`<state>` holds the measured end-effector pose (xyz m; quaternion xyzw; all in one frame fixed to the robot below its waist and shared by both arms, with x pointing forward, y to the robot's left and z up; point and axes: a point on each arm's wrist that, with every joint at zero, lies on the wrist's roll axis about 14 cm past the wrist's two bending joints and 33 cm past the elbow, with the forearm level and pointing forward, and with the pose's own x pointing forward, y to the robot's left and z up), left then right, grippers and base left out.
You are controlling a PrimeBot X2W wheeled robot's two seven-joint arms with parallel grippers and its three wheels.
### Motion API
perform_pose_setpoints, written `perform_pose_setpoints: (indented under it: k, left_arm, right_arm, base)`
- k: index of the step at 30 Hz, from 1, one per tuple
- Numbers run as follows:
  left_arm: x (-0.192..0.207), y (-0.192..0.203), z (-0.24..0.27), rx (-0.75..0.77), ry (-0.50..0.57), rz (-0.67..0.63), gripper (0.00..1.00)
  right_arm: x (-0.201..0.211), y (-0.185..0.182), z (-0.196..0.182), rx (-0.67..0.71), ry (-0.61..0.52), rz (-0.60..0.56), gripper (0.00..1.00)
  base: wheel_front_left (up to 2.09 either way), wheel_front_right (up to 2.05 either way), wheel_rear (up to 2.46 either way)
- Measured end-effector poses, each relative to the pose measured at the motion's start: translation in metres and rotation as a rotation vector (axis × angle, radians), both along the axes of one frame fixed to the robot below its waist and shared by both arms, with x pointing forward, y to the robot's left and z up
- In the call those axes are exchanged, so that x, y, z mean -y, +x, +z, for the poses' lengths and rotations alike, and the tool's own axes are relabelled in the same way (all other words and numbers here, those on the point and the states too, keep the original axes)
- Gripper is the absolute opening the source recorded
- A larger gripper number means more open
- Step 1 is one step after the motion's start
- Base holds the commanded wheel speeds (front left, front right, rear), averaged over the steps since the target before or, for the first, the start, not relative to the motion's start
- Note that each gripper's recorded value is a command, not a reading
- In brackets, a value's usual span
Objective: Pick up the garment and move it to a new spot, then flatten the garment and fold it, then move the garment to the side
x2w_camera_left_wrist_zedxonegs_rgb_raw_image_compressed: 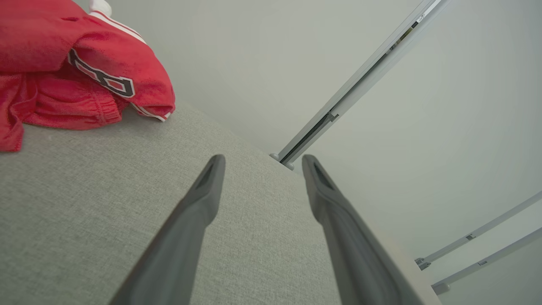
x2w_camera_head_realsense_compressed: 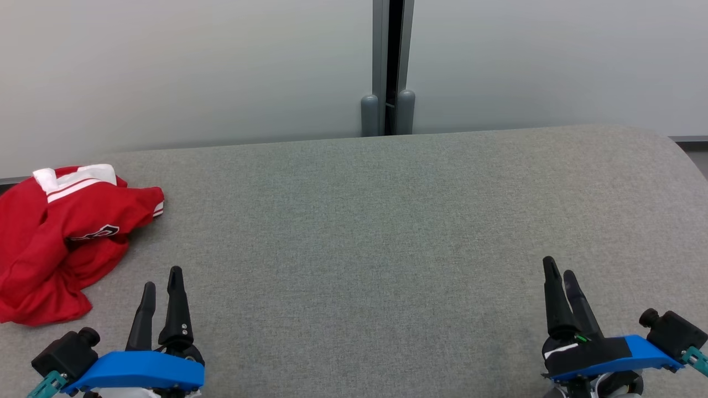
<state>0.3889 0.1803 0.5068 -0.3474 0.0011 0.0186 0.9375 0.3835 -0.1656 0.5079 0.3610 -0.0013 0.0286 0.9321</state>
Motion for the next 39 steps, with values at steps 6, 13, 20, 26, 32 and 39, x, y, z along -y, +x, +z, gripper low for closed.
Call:
perform_pose_setpoints:
  k: [6,13,20,26,32,39]
  left_arm:
    - [-0.002,0.000,0.002,0.010,0.082,0.009,1.00]
    - [-0.002,0.002,0.007,0.028,0.171,0.015,1.00]
    - [-0.003,0.002,0.011,0.043,0.251,0.020,1.00]
    - [-0.002,0.003,0.012,0.053,0.314,0.021,1.00]
    - [-0.003,0.003,0.012,0.058,0.371,0.022,1.00]
    - [-0.003,0.003,0.013,0.070,0.433,0.025,1.00]
  right_arm:
    - [-0.004,0.001,0.003,0.020,-0.072,0.011,1.00]
    - [-0.010,0.001,0.007,0.044,-0.149,0.025,1.00]
    - [-0.014,0.001,0.010,0.067,-0.219,0.034,1.00]
    - [-0.017,0.001,0.011,0.083,-0.274,0.042,1.00]
    - [-0.021,0.002,0.013,0.100,-0.328,0.052,1.00]
    - [-0.025,0.002,0.016,0.127,-0.387,0.063,1.00]
  base:
    - [0.00,0.00,0.00]
    - [0.00,0.00,0.00]
    - [0.00,0.00,0.00]
    - [0.00,0.00,0.00]
    - [0.00,0.00,0.00]
    - [0.00,0.00,0.00]
